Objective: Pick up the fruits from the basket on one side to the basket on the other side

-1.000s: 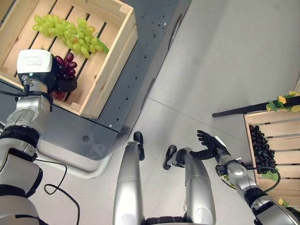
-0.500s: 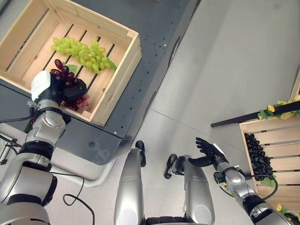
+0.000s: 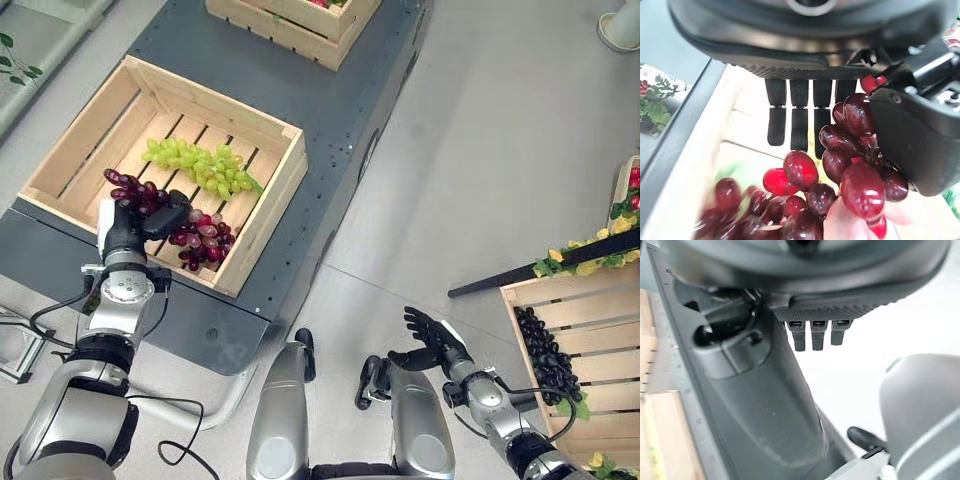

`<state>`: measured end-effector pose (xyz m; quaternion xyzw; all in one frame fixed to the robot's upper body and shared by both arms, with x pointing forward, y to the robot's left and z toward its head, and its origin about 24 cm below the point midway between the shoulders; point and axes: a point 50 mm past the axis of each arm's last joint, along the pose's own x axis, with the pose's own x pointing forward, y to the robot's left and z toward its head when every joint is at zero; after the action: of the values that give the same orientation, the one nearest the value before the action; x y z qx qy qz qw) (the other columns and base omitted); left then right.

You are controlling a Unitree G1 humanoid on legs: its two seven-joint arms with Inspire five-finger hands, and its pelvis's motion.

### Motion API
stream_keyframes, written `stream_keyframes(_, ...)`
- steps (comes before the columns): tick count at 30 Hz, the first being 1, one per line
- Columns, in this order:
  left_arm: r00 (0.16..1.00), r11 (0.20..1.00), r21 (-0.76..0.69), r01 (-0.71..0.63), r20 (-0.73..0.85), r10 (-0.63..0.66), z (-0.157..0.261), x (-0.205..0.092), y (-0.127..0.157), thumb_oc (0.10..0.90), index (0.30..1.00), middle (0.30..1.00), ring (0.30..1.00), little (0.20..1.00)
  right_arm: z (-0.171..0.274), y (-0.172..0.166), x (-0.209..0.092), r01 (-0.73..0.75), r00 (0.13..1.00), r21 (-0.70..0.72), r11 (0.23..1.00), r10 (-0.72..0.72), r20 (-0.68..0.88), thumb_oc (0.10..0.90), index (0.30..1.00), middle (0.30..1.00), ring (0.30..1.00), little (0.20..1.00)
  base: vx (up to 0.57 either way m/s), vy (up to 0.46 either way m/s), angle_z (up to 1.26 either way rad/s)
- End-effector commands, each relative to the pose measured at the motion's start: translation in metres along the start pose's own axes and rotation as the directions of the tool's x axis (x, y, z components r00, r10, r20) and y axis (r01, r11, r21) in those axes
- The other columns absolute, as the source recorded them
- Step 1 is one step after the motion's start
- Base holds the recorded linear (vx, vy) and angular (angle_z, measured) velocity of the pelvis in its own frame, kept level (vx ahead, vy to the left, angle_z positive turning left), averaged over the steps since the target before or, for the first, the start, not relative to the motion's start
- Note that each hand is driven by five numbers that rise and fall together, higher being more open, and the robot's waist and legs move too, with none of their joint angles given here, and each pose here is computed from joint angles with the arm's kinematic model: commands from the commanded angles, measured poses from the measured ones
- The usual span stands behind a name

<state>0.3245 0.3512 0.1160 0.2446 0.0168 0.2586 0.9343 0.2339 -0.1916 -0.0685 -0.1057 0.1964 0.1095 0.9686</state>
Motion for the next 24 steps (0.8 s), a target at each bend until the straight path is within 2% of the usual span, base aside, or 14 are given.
stream_keyframes(1,0.964,0.981,-0.134,-0.141,0.208,0.167,0.046,0.009,0.035,0.4,0.3,0.3,0.3,0.3,0.009,-0.009,-0.006,0.023,0.996,-0.003,1.0,-0.023,0.092,0.8,0.9,0.9,0.9,0.9,0.09,-0.044,-0.03)
stream_keyframes(5,0.961,0.976,-0.158,-0.15,0.207,0.181,0.046,0.008,0.043,0.4,0.3,0.3,0.3,0.3,0.011,0.002,-0.008,-0.019,0.993,0.043,0.999,0.014,0.121,0.8,0.9,0.9,0.9,0.9,0.1,-0.072,-0.08)
stream_keyframes(10,0.948,0.989,-0.069,-0.13,0.282,0.144,0.054,0.005,0.042,0.4,0.3,0.3,0.3,0.3,0.033,0.019,-0.007,-0.072,0.974,0.076,0.995,0.054,0.221,0.8,0.9,0.9,0.9,0.9,0.05,-0.087,0.0)
stream_keyframes(14,0.93,0.994,-0.019,-0.103,0.352,0.103,0.068,0.005,0.04,0.4,0.3,0.3,0.3,0.3,0.054,0.023,-0.007,-0.086,0.947,0.039,0.996,0.069,0.315,0.8,0.9,0.9,0.9,0.9,0.02,-0.09,0.01)
stream_keyframes(24,0.828,0.999,-0.014,0.03,0.561,-0.017,0.137,0.005,0.036,0.4,0.3,0.3,0.3,0.3,0.121,0.029,-0.003,-0.241,0.825,0.009,0.97,0.2,0.529,0.8,0.9,0.9,0.9,0.9,-0.02,-0.091,0.05)
